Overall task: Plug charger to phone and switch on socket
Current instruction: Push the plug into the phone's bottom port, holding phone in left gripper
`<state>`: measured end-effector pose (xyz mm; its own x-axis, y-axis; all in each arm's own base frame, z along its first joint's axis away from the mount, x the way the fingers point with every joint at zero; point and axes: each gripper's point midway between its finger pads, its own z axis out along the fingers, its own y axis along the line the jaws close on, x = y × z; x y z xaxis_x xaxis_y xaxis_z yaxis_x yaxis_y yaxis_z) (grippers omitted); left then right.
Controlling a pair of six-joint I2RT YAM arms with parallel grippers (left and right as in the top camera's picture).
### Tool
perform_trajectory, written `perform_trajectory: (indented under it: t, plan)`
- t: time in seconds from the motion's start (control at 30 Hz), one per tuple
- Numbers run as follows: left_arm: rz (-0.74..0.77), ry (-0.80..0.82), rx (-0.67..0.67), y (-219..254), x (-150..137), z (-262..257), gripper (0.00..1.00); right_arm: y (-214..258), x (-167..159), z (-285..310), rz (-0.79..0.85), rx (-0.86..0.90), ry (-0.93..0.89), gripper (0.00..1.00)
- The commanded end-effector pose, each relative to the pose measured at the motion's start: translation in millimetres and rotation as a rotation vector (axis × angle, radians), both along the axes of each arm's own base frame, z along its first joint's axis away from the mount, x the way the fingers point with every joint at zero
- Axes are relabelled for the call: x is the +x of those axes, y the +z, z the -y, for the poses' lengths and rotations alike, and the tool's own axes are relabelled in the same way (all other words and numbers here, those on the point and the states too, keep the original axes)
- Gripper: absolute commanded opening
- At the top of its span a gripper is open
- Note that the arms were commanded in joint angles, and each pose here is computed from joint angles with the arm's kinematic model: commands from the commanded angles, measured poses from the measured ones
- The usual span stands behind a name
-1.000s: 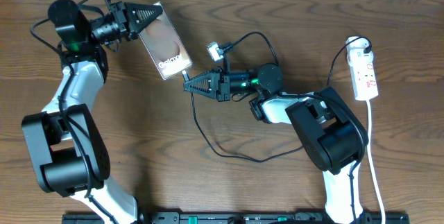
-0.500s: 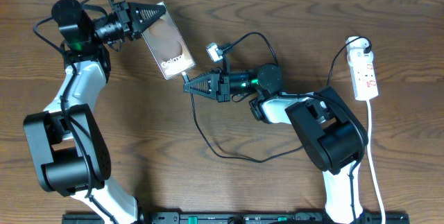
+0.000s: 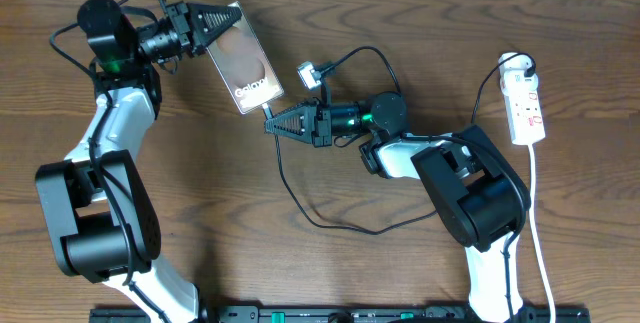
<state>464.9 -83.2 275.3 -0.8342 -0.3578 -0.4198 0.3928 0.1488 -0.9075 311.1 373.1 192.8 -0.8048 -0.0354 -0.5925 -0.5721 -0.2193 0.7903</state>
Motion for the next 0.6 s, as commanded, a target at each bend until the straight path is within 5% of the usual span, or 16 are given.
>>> perform_trajectory:
  t: [0.0, 0.57]
  plan:
    - [0.04, -0.035, 0.011, 13, -7, 7, 0.08, 9, 7, 1, 0.013, 0.028, -0.039, 0.01]
    - [0.04, -0.097, 0.013, 12, -15, 21, 0.08, 10, 10, 0, -0.009, 0.031, -0.052, 0.01]
